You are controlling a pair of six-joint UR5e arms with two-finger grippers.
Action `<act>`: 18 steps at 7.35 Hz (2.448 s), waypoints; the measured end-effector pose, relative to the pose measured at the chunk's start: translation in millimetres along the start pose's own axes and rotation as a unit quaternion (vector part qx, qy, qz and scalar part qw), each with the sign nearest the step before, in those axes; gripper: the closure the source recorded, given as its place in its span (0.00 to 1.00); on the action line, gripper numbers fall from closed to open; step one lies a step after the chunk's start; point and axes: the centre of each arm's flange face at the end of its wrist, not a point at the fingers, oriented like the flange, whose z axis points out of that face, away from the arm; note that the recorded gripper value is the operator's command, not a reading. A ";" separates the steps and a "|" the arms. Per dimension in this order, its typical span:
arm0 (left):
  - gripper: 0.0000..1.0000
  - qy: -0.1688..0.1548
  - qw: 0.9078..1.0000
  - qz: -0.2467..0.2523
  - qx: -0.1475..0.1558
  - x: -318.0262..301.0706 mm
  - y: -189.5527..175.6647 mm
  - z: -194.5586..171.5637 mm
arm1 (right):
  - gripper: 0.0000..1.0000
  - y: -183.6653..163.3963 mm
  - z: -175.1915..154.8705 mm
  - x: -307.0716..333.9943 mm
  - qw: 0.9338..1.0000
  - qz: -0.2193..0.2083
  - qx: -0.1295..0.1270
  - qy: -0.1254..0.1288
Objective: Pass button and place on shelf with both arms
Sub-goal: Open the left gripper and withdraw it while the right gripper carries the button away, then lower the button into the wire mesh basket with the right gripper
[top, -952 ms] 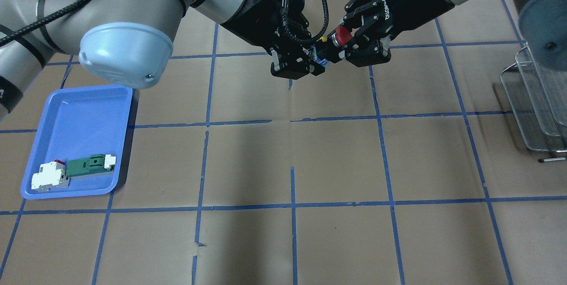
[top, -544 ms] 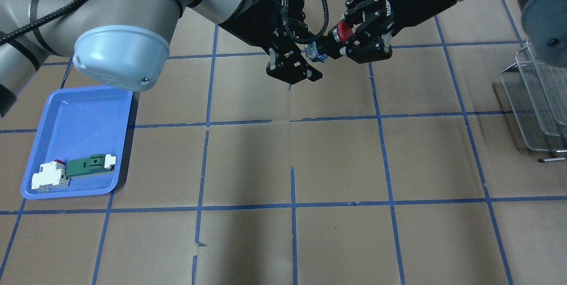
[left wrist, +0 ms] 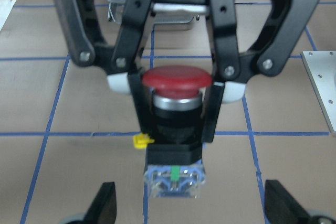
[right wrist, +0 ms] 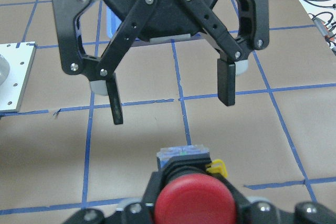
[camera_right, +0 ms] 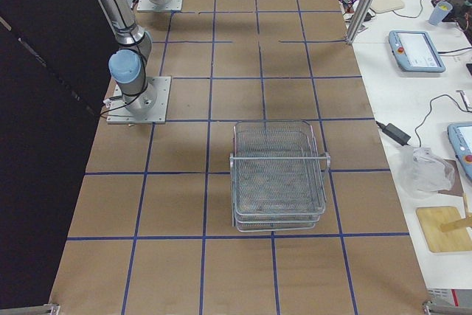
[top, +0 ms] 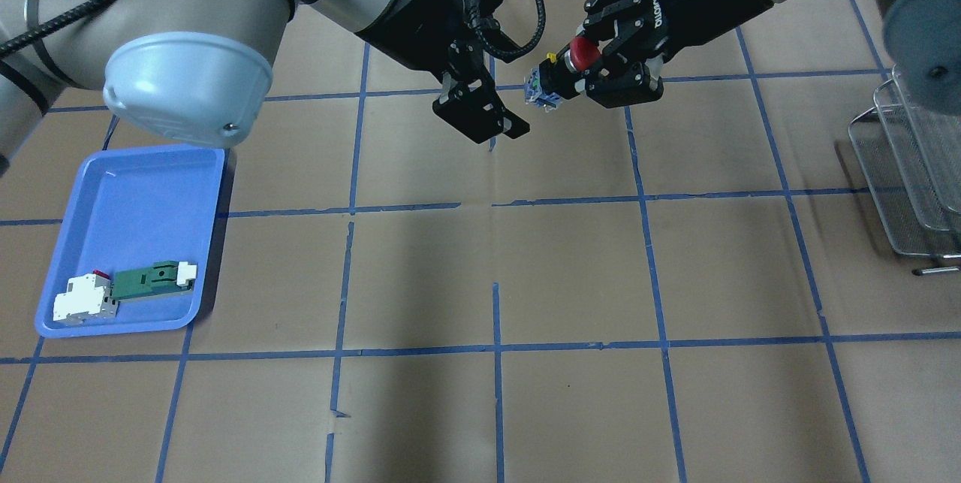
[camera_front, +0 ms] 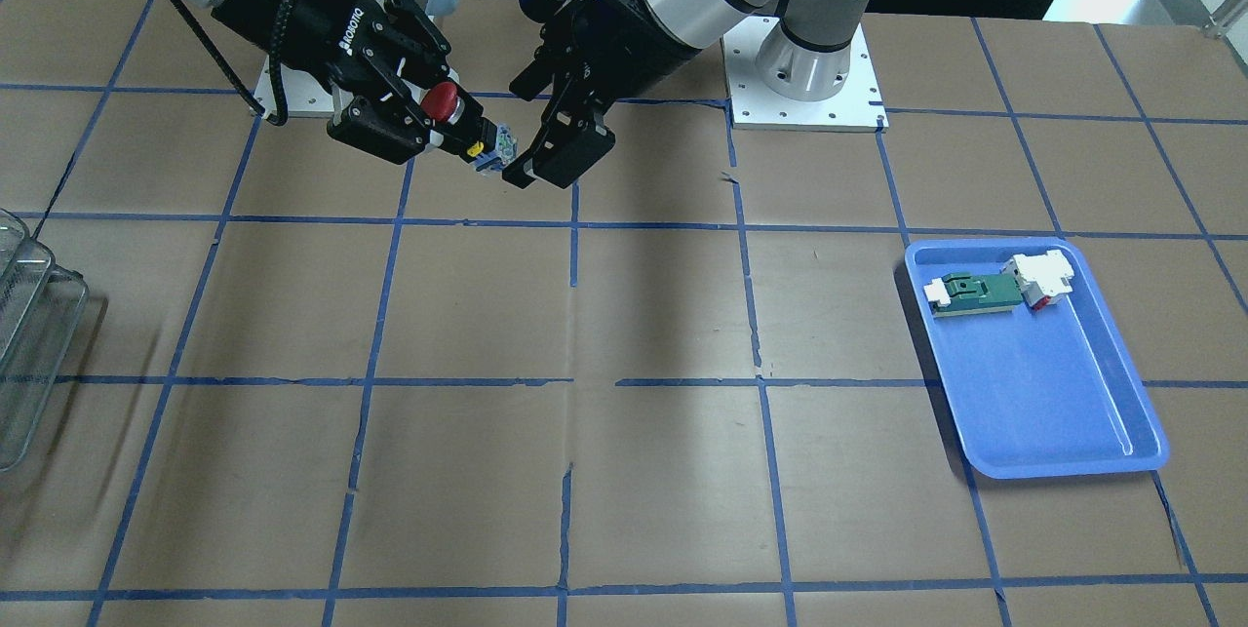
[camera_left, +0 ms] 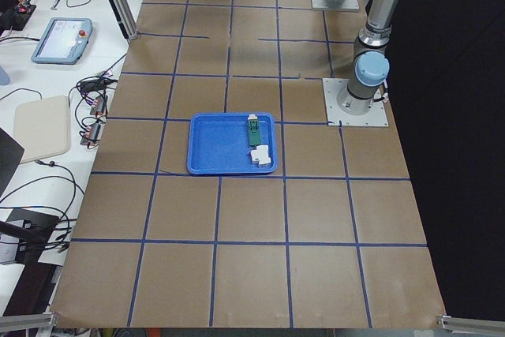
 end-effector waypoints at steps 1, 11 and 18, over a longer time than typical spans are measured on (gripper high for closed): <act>0.00 -0.009 0.998 -0.046 -0.033 -7.0 15.7 -6.7 | 1.00 8.7 -0.2 4.0 1.000 0.005 -0.012 0.002; 0.00 -0.113 0.902 -0.290 -0.300 -35.0 153.5 -77.9 | 1.00 314.3 -193.4 70.6 0.919 0.102 -0.368 0.096; 0.00 -0.179 0.791 -0.536 -0.235 -37.8 146.4 -68.5 | 0.00 423.1 -212.6 84.5 0.916 0.104 -0.374 0.097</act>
